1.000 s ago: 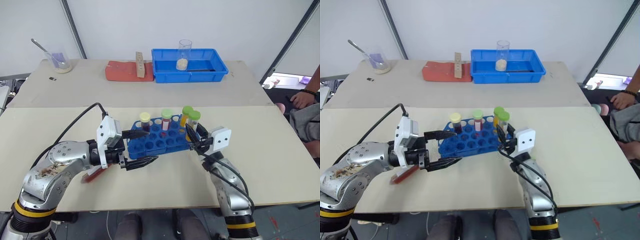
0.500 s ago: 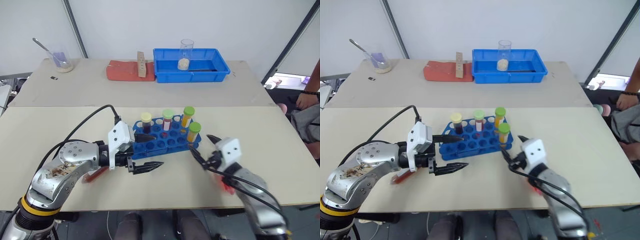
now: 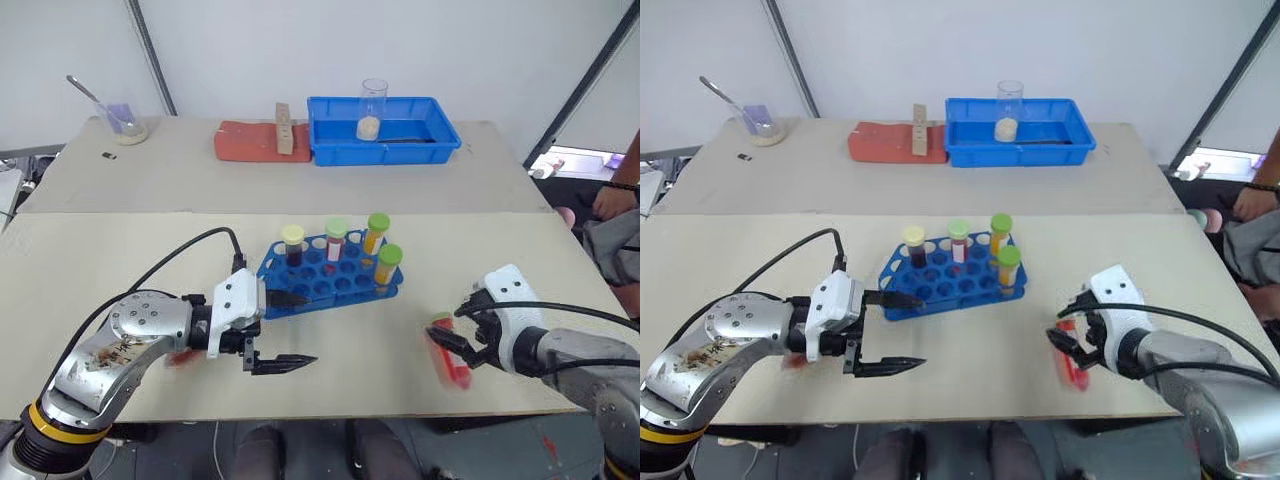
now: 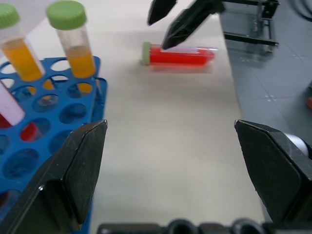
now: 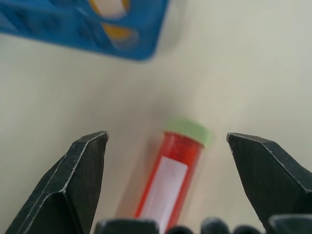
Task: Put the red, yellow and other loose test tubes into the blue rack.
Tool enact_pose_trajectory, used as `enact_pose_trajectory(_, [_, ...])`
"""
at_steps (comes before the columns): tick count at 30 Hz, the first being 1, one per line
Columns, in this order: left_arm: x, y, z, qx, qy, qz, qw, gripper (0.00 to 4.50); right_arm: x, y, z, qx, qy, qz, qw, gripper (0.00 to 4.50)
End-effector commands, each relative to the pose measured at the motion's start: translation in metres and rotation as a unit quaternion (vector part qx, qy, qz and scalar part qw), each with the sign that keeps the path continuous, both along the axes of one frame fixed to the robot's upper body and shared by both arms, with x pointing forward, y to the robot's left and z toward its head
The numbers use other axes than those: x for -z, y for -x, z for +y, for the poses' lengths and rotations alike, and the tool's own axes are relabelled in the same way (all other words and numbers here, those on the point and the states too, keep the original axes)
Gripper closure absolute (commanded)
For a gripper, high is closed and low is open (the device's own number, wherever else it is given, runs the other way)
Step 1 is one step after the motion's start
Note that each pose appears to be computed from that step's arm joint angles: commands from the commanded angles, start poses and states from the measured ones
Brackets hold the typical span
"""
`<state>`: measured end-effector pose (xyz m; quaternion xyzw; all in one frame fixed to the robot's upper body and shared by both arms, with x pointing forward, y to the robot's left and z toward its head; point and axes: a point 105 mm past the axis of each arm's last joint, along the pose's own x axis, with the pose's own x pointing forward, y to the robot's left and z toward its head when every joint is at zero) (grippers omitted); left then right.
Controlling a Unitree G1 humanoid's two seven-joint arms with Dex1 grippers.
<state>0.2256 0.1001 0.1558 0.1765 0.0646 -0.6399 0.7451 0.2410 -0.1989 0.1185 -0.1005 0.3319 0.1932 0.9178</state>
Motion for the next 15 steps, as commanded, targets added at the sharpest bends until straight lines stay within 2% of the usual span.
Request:
enact_pose_trajectory(1, [-0.005,0.008,-0.006,0.034,0.002,-0.017,0.999,0.0,0.003,-0.006,-0.011,0.016,0.011,0.029,0.999,0.17])
enact_pose_trajectory(11, [-0.003,0.015,-0.012,0.061,0.006,-0.014,0.998,0.0,0.019,-0.019,-0.007,0.008,0.0,0.113,0.994,0.17])
enact_pose_trajectory(13, [-0.002,0.019,-0.014,0.069,0.007,-0.011,0.998,0.0,0.02,-0.021,-0.007,0.009,0.001,0.123,0.992,0.69])
enact_pose_trajectory(15, [-0.002,0.019,-0.015,0.072,0.006,-0.013,0.997,0.0,0.021,-0.023,-0.005,0.008,0.002,0.131,0.991,1.39])
